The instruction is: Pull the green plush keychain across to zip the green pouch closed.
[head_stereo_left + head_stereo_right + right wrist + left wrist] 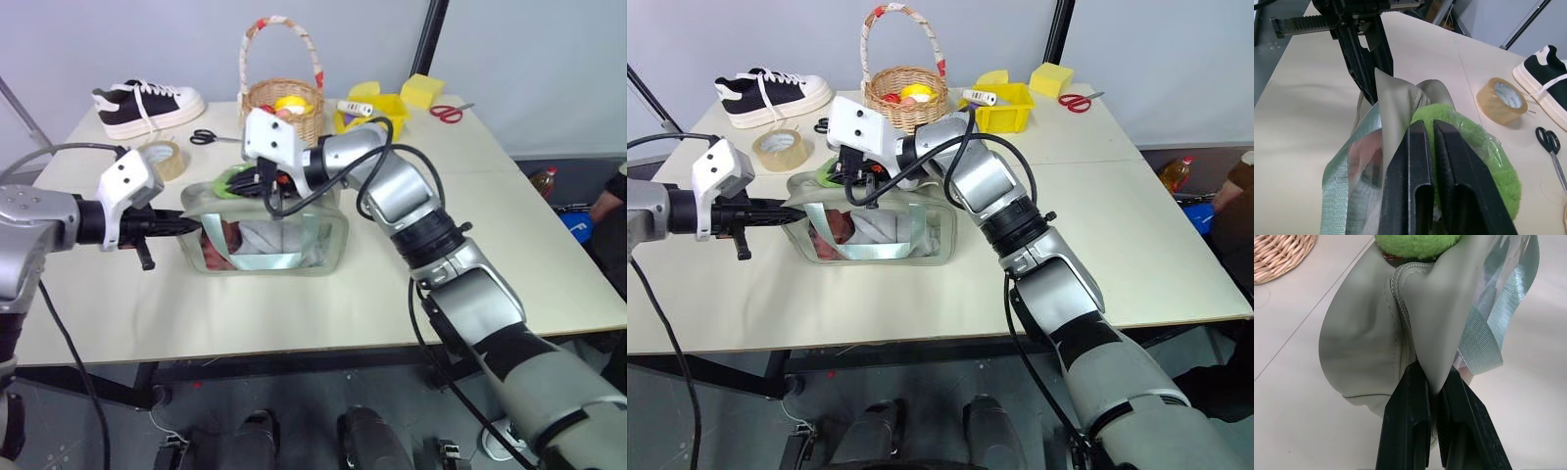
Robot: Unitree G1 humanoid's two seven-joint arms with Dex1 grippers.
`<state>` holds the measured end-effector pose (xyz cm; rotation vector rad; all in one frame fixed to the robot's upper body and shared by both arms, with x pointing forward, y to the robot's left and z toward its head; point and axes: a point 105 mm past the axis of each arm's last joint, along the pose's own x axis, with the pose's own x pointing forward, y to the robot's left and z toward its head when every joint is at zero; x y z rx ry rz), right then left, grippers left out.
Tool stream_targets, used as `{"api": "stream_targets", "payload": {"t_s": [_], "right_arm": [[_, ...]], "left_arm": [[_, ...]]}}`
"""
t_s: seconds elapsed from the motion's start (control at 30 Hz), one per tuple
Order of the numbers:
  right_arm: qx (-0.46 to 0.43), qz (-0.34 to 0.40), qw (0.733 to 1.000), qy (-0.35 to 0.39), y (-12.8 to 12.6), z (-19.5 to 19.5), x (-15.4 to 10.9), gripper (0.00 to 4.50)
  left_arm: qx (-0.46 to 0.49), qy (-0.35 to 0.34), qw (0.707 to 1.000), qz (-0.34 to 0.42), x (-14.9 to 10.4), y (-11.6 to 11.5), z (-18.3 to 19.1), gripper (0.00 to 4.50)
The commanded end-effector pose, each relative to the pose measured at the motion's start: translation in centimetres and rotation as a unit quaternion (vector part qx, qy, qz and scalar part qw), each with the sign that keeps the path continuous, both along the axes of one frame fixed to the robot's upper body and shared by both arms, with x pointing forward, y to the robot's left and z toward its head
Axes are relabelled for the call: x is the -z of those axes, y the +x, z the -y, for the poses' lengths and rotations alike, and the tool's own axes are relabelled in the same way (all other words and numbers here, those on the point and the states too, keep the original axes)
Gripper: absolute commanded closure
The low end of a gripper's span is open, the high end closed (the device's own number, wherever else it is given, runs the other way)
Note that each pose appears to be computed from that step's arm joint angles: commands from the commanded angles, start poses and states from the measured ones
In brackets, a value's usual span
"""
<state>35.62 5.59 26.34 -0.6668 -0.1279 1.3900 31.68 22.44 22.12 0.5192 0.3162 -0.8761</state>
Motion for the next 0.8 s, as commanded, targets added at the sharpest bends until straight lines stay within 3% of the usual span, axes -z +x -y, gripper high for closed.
{"api": "stream_targets", "payload": {"t_s": [0.03,0.3,0.57,0.67,0.8], "right_arm": [[0.002,0.023,0.999,0.024,-0.6,1.7,-2.6,4.44],[0.106,0.058,0.993,-0.005,0.7,9.4,-3.7,4.44],[0.196,0.105,0.968,-0.121,0.4,16.8,-1.5,4.44],[0.209,0.099,0.967,-0.102,0.2,17.3,-1.5,4.44],[0.167,0.111,0.979,-0.028,-0.5,14.2,-3.3,4.44]], "left_arm": [[0.006,0.001,1.000,0.031,-1.6,0.0,0.2,4.50],[-0.002,0.004,0.999,0.033,-1.1,0.5,-0.1,4.50],[-0.002,0.001,1.000,0.026,-0.3,0.6,-0.1,4.50],[-0.001,0.000,1.000,0.024,-0.2,0.7,-0.1,4.50],[0.002,-0.001,1.000,0.025,-0.3,0.9,0.1,4.50]]}}
